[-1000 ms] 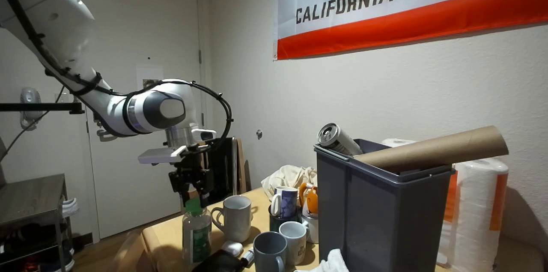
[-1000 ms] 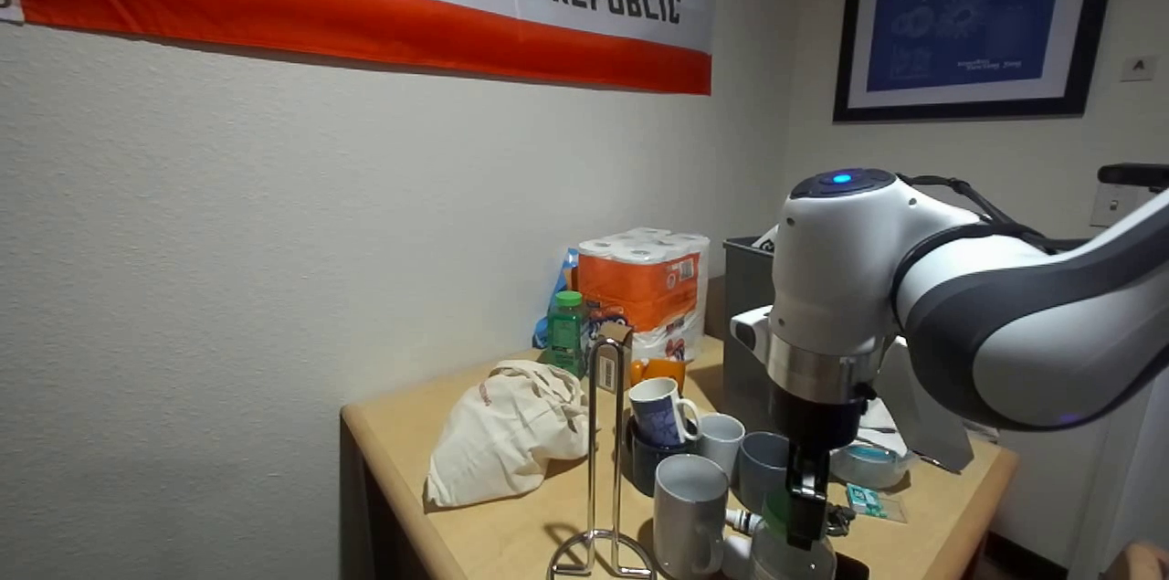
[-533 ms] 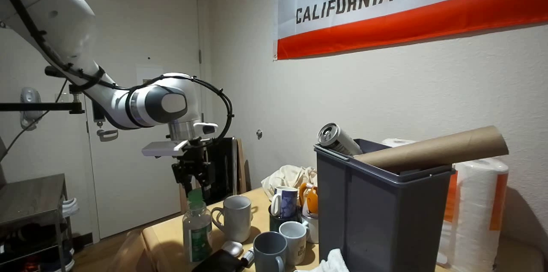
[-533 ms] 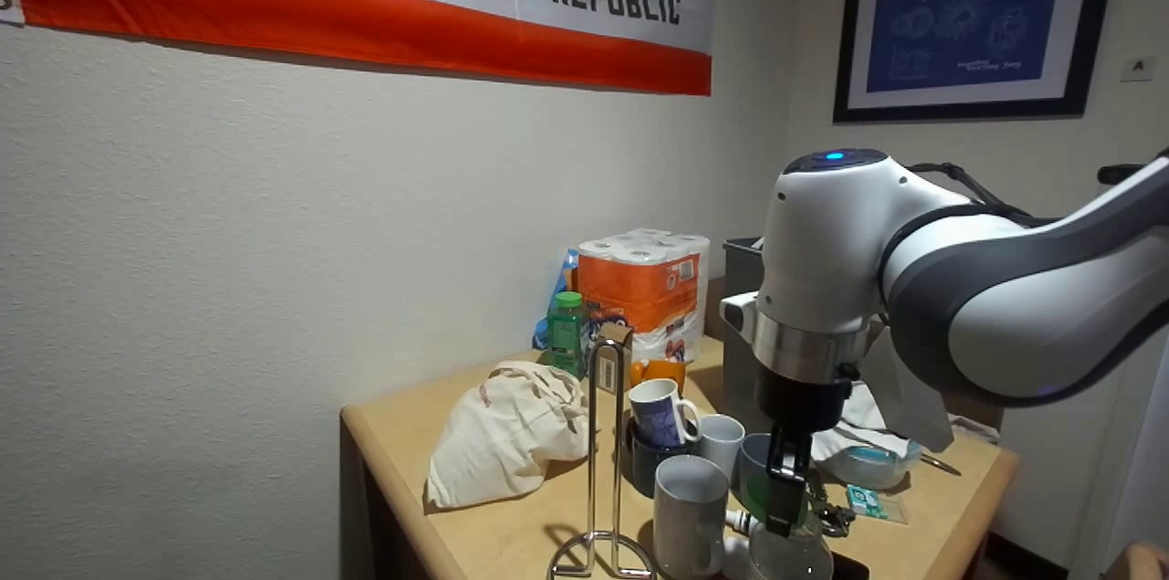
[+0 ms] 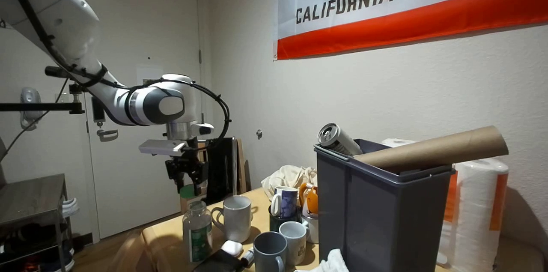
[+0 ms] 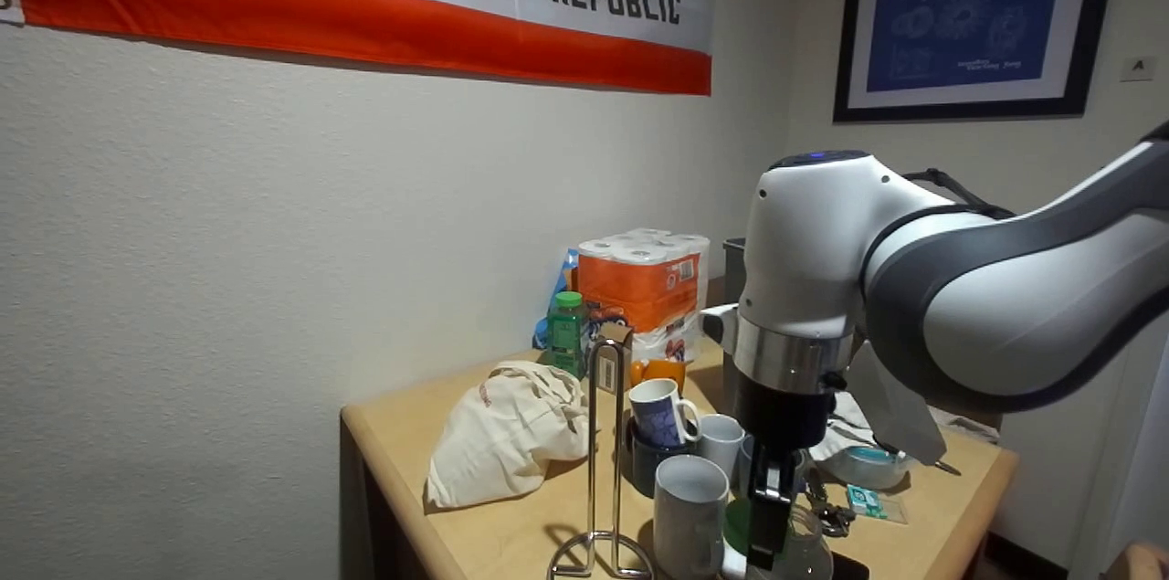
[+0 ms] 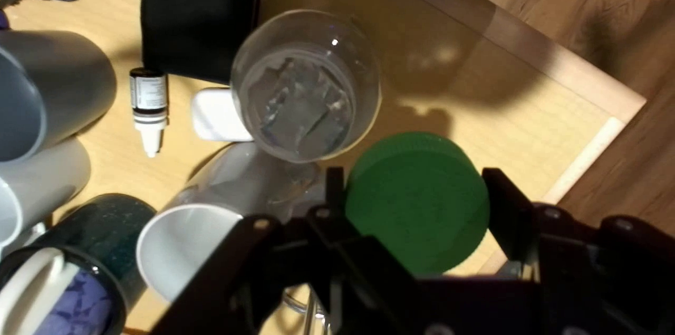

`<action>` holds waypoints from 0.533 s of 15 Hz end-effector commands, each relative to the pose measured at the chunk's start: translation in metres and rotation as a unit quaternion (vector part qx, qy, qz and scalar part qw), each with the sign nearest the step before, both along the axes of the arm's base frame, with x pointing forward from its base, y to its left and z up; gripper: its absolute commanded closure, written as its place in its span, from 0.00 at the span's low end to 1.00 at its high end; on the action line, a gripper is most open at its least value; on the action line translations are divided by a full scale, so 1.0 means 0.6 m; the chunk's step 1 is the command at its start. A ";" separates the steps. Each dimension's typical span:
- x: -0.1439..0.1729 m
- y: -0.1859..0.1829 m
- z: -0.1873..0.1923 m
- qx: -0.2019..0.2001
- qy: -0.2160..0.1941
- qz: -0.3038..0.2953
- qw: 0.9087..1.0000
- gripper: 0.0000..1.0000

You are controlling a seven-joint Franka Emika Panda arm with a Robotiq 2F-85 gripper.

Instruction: Uncover the bottle and put the lid on the table

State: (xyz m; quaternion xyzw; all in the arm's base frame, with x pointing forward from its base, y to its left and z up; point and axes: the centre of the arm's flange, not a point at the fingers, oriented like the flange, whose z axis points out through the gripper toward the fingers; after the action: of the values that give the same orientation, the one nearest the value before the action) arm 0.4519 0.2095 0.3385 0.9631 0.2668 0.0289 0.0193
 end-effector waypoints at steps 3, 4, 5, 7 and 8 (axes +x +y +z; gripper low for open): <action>0.013 0.054 -0.061 0.007 0.028 0.042 0.999 0.60; 0.014 0.061 -0.079 0.007 0.032 0.048 0.998 0.60; 0.014 0.067 -0.095 0.008 0.036 0.053 0.998 0.60; 0.015 0.077 -0.129 0.010 0.040 0.060 0.997 0.60; 0.016 0.081 -0.146 0.010 0.040 0.063 0.997 0.60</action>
State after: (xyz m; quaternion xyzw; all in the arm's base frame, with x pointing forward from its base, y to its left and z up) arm 0.4505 0.2479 0.2757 0.9515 0.3076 -0.0079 0.0028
